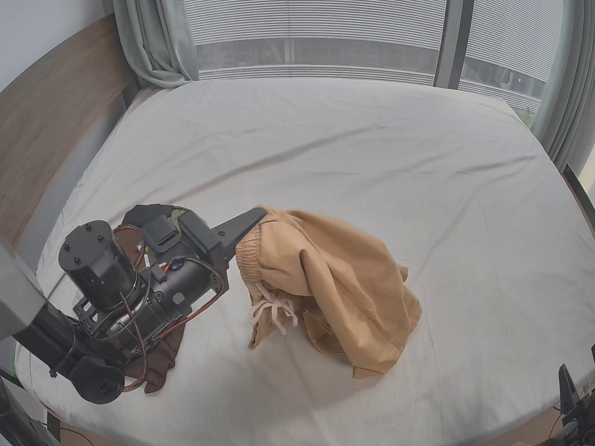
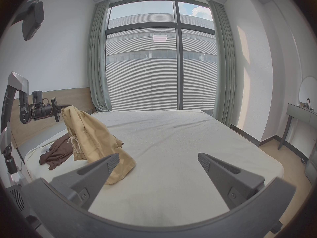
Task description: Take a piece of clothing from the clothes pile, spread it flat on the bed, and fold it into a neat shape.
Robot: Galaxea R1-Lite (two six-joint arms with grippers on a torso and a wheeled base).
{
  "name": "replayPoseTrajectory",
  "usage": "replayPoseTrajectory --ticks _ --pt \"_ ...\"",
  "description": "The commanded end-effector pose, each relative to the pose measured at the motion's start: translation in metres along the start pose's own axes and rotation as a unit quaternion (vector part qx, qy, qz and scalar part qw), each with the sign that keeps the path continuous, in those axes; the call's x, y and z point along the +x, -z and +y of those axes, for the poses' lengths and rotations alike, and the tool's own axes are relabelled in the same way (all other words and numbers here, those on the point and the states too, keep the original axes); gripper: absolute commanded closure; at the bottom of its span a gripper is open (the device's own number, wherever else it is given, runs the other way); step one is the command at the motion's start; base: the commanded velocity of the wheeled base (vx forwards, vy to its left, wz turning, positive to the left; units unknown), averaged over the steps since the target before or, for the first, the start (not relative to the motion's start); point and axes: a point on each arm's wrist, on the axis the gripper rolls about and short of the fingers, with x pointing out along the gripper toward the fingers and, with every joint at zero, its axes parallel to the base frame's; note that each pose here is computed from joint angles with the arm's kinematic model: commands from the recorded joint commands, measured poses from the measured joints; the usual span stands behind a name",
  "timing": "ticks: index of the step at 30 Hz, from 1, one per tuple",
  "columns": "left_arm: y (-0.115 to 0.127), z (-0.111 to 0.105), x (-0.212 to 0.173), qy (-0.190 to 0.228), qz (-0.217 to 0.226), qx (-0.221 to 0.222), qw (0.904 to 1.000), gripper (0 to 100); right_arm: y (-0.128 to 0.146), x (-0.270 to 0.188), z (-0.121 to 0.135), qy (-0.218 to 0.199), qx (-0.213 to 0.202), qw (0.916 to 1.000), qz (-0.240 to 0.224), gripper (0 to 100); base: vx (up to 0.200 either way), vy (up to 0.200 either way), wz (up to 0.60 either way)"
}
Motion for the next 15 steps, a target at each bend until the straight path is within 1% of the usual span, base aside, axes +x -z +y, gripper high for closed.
replayPoseTrajectory --ticks 1,6,9,10,15 --pt "-0.007 0.014 -0.013 -0.037 -0.012 0.032 0.9987 100 0.005 0.0 0.0 0.0 -0.001 1.0 0.001 0 0.0 0.0 0.0" --pt "-0.007 0.035 -0.023 -0.085 -0.004 0.085 0.9927 100 0.005 0.0 0.0 -0.002 -0.002 1.0 0.001 0 0.0 0.0 0.0" --pt "-0.006 0.039 -0.027 -0.097 0.0 0.096 0.9907 100 0.005 0.0 0.0 -0.002 -0.002 1.0 0.001 0 0.0 0.0 0.0" --pt "-0.009 0.048 -0.031 -0.116 -0.001 0.112 0.9868 100 0.005 0.0 0.0 -0.002 -0.002 1.0 0.001 0 0.0 0.0 0.0" --pt "-0.019 0.07 -0.033 -0.153 -0.003 0.144 0.9776 100 0.005 0.0 0.0 -0.002 -0.002 1.0 0.001 0 0.0 0.0 0.0"
